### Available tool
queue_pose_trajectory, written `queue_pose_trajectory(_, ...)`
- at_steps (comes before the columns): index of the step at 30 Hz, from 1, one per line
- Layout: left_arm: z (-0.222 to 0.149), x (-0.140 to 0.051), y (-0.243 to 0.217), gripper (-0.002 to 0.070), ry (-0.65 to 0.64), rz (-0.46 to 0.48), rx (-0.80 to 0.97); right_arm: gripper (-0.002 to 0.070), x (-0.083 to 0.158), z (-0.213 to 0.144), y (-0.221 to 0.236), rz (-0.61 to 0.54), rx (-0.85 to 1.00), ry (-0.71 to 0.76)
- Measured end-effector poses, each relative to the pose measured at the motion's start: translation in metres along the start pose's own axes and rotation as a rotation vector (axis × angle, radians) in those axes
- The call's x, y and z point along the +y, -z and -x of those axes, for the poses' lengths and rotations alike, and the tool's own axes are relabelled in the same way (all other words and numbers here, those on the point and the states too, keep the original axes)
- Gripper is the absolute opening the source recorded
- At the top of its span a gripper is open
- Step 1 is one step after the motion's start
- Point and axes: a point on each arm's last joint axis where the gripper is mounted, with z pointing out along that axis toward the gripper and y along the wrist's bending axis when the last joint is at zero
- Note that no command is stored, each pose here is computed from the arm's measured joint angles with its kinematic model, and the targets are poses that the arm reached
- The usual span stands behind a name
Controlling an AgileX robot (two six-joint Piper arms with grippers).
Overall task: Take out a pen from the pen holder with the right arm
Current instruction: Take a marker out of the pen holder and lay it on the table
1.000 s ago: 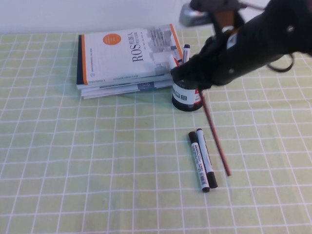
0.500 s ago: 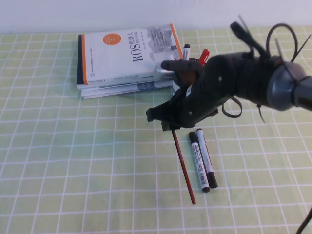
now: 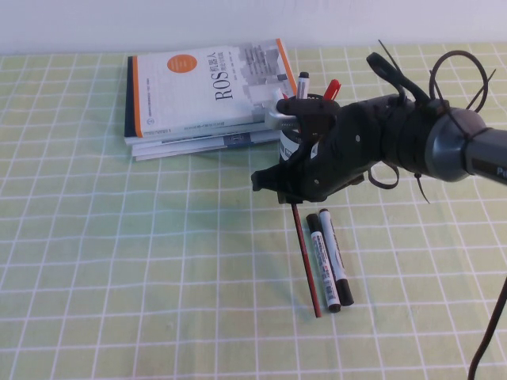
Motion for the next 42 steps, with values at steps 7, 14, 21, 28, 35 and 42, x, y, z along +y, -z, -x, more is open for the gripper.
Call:
queue_pose_trajectory(7,0.0,0.0,0.0,-0.0005,0.0,0.0,0.0,-0.0001,-0.004,-0.001,-0.01,-0.009,0.006,-0.003)
queue_pose_trajectory(14,0.0,0.0,0.0,-0.0005,0.0,0.0,0.0,-0.0001,-0.005,-0.003,-0.016,-0.012,0.007,-0.003)
queue_pose_trajectory(21,0.0,0.0,0.0,-0.0005,0.0,0.0,0.0,0.0044,-0.006,-0.003,-0.016,-0.013,0.007,-0.002)
queue_pose_trajectory(28,0.0,0.0,0.0,-0.0005,0.0,0.0,0.0,0.0184,-0.006,-0.003,-0.016,-0.018,0.012,0.005)
queue_pose_trajectory(35,0.0,0.0,0.0,-0.0005,0.0,0.0,0.0,0.0209,-0.007,-0.003,-0.009,-0.026,0.025,0.011)
queue_pose_trajectory(42,0.0,0.0,0.0,-0.0005,0.0,0.0,0.0,0.0083,-0.001,-0.01,0.071,-0.004,-0.087,0.059)
